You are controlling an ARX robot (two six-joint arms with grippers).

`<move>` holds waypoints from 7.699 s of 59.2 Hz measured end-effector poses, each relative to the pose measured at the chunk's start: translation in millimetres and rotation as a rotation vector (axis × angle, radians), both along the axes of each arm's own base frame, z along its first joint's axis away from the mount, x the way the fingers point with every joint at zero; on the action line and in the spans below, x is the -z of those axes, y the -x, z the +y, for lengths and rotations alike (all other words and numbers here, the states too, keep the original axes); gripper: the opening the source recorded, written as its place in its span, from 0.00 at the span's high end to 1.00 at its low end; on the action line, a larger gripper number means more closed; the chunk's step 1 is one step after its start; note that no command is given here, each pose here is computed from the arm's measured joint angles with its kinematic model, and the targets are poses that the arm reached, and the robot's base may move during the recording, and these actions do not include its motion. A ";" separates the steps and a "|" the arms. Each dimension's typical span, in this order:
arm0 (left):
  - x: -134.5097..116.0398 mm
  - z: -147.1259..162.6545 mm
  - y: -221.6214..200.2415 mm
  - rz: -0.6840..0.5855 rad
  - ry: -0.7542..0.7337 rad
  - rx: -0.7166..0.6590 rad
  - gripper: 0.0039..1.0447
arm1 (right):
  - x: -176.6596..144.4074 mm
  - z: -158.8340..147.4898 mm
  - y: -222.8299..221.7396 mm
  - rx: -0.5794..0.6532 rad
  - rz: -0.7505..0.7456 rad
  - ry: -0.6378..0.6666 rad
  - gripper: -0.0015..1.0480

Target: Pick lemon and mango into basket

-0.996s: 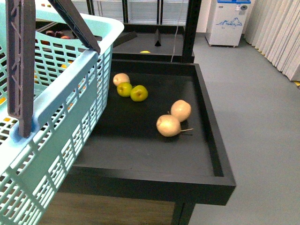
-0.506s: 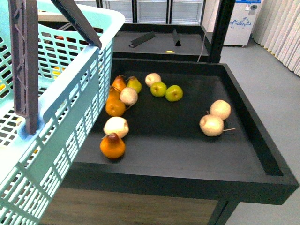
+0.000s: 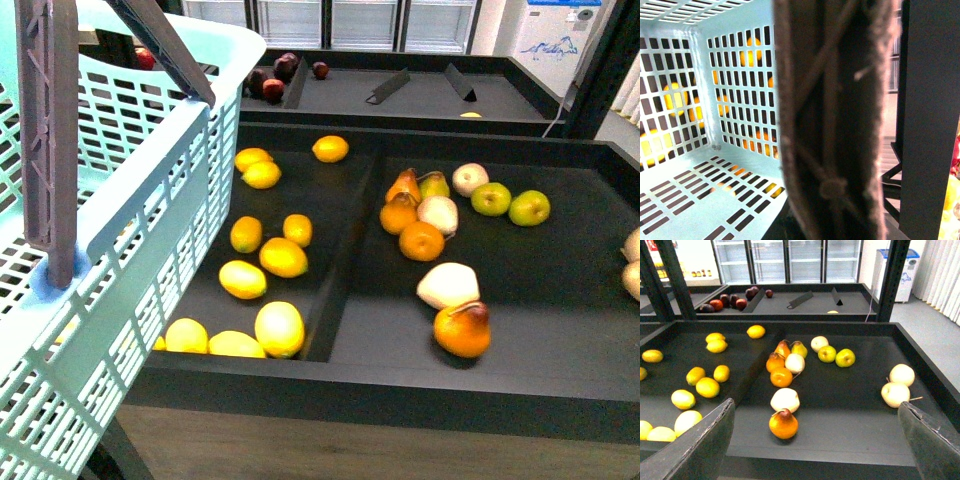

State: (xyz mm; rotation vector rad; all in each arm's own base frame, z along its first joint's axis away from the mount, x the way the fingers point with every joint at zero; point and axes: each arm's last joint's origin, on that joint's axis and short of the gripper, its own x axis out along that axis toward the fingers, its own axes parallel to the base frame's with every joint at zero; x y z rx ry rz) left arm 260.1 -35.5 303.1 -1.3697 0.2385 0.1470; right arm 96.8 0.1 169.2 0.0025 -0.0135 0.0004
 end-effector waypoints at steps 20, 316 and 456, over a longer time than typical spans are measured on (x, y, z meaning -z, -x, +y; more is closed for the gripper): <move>0.4 0.0 0.1 0.001 0.000 0.000 0.95 | 0.0 0.0 0.0 0.000 0.000 0.000 0.08; -27.2 -191.0 -131.6 0.013 -0.538 0.875 0.96 | 157.2 -51.8 -369.2 0.353 0.875 -0.869 0.08; -27.2 -191.0 -131.6 0.013 -0.538 0.875 0.96 | 67.2 -110.2 -322.0 0.279 0.660 -0.531 0.50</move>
